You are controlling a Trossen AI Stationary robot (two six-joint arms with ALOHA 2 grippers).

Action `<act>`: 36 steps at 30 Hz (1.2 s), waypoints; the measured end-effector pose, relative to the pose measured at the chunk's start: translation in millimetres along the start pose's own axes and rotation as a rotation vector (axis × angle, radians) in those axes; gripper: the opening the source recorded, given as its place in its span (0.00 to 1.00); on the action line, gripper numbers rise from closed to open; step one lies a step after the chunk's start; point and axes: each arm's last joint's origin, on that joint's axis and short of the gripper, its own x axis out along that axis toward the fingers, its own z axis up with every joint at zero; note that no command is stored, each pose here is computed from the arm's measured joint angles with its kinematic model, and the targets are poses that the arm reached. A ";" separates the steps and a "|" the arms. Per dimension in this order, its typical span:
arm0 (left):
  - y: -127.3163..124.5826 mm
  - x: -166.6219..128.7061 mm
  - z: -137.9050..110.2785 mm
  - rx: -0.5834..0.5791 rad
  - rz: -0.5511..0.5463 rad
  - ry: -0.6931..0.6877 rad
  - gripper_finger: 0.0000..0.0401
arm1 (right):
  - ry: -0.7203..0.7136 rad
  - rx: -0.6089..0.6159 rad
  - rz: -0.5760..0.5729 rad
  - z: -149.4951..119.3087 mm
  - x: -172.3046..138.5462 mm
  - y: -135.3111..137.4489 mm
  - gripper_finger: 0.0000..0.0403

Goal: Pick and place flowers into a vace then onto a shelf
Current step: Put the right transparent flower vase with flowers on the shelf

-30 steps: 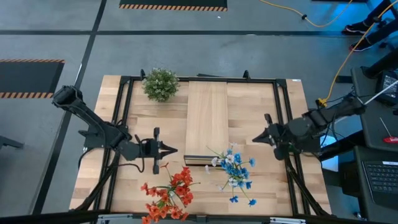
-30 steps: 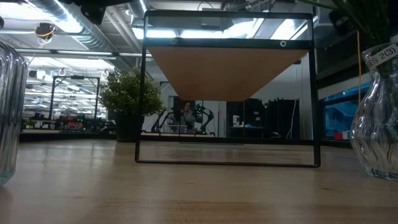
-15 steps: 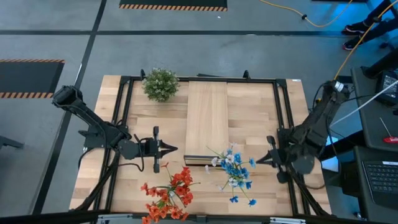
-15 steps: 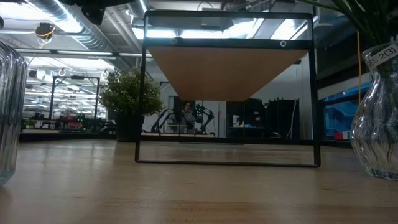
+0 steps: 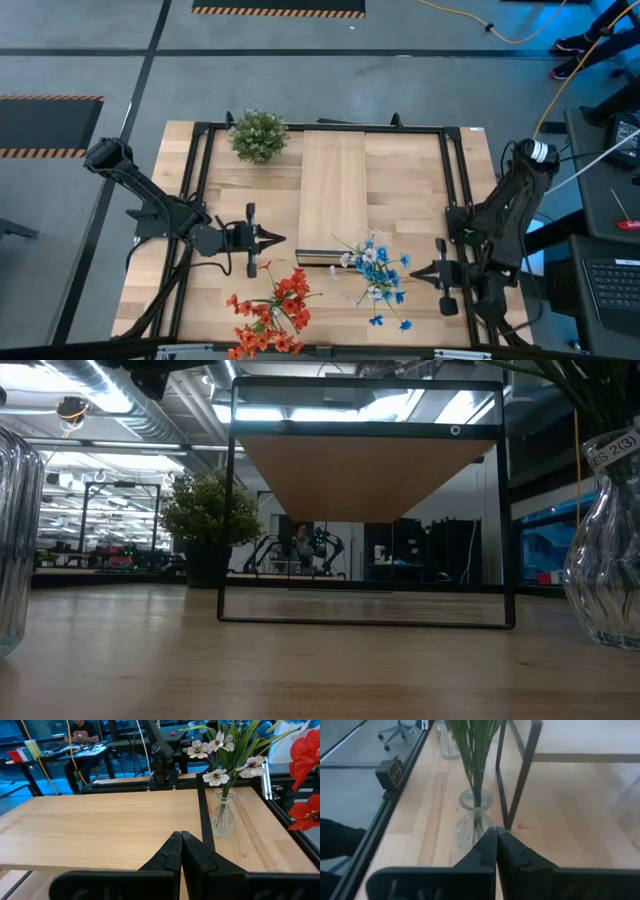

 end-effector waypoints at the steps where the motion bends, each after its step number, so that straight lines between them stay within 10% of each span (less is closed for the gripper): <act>1: 0.0 0.0 0.0 -0.005 0.000 0.000 0.01 | -0.006 0.010 -0.004 -2.0 2.3 3.1 0.01; 18: 0.1 0.0 0.0 -0.025 0.005 0.000 0.01 | -0.013 0.061 -0.058 -30.1 43.5 30.4 0.13; 36: 0.7 0.0 0.0 -0.025 0.022 -0.002 0.01 | -0.037 0.137 -0.100 -28.2 53.9 28.3 0.49</act>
